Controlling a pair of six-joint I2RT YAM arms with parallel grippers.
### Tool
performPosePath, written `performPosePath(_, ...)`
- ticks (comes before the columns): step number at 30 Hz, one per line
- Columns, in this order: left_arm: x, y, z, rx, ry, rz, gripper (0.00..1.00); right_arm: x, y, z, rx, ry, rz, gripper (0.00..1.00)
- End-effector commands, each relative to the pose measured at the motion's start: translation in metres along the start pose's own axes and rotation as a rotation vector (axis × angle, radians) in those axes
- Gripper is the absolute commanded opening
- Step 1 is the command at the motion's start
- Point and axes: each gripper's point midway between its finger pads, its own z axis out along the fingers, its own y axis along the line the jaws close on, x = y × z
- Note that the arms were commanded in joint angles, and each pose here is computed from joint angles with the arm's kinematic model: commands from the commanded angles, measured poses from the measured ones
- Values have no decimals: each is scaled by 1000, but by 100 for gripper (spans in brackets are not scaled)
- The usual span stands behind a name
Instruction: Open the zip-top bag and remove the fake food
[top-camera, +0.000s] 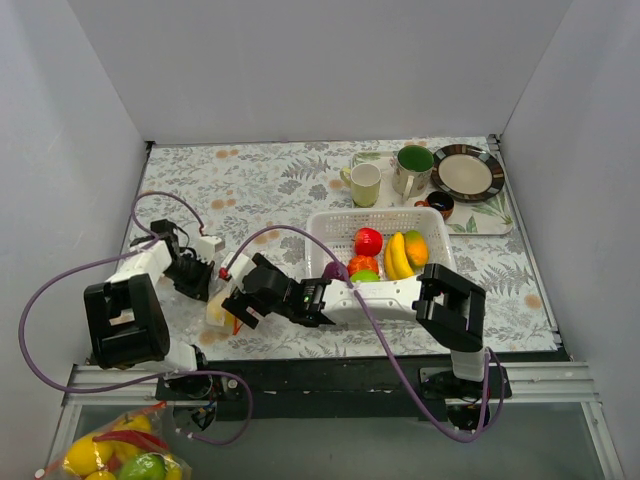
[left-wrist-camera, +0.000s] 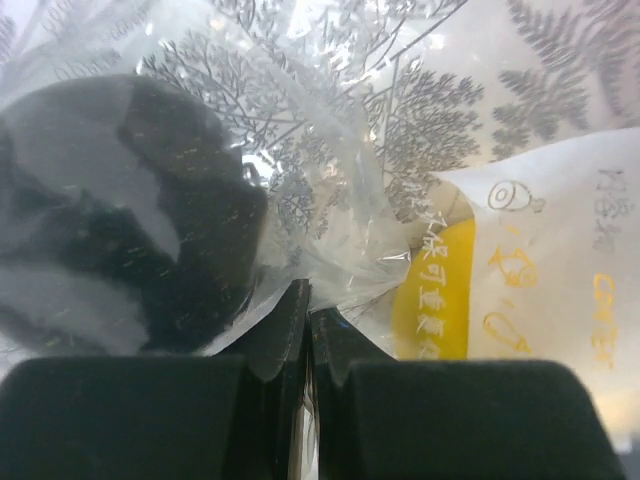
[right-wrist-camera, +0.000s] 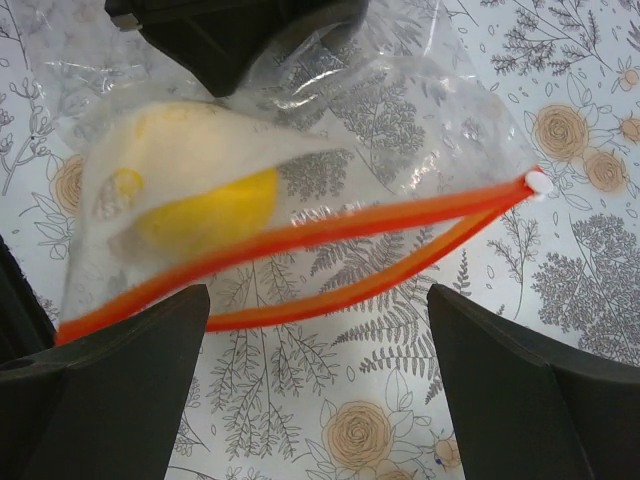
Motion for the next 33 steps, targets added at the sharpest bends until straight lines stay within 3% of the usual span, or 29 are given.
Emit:
performPosePath(1, -33, -19, -23, 118, -76, -21, 0, -22, 10, 0, -48, -83, 17, 98)
performPosePath(6, -90, -28, -72, 188, -220, -11, 0, 1, 9, 0, -42, -49, 19, 98)
performPosePath(18, -77, -43, -72, 248, -178, -45, 0, 22, 1, 4, -19, -24, 74, 98)
performPosePath(24, -95, -53, -104, 269, -222, -35, 0, 33, -11, 3, 18, -9, 105, 98)
performPosePath(33, -130, -83, -150, 328, -319, -9, 0, 13, -27, -19, 60, -82, 154, 98)
